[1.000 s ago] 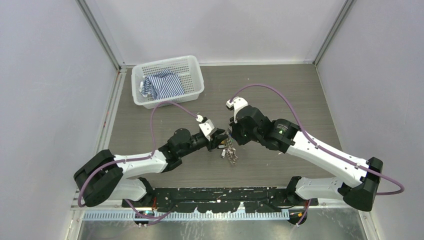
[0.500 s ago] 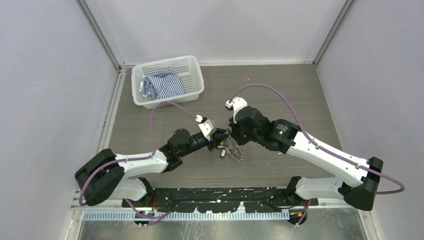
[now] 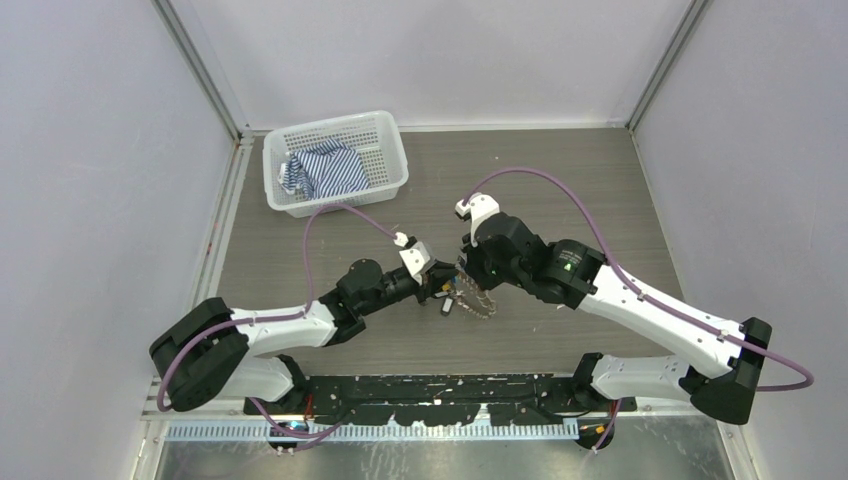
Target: Remove the keys from the keyring
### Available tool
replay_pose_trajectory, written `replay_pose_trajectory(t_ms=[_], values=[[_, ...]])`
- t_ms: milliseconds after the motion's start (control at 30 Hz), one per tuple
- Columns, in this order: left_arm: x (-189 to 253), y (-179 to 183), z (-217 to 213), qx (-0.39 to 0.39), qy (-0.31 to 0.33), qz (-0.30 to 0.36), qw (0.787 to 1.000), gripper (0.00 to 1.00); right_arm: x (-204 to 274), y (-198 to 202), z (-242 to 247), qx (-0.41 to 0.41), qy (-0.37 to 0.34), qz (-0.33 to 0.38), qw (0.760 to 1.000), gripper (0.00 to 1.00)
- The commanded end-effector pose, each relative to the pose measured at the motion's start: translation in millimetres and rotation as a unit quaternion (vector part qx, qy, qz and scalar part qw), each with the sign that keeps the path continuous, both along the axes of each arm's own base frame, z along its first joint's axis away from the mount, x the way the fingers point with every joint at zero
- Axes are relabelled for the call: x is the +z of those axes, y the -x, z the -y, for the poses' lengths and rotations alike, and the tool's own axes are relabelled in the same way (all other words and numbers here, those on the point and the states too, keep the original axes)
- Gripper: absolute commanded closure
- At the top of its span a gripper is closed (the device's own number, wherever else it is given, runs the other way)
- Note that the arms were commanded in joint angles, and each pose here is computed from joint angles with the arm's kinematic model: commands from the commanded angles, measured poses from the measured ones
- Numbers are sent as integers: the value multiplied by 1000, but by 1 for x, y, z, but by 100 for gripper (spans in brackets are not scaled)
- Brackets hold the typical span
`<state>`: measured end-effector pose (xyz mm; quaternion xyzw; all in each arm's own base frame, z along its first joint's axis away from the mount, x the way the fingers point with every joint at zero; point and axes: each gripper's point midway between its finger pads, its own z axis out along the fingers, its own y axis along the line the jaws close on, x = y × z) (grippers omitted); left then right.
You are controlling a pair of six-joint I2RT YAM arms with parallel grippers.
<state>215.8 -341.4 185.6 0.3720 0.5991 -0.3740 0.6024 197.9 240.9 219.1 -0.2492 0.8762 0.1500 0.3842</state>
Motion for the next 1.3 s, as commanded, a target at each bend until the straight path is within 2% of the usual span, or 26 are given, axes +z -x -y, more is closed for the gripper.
replay_pose_trajectory(t_ms=[0,200,533,800,1067,1267], values=[[14,-2,2,7,10,17,1000,89,40,-7,-9,-9,-58,42,997,99],[24,-7,-1,23,15,35,999,100,38,-6,-8,-10,-58,38,998,99],[37,8,-2,28,8,95,995,100,16,-17,12,-76,4,24,997,99],[50,14,-2,40,19,123,991,100,0,-16,8,-83,5,1,997,99],[40,6,-8,72,11,105,992,100,-15,-17,15,-100,19,-9,995,99],[31,0,-14,98,12,83,992,100,-31,-28,34,-145,16,-22,989,99]])
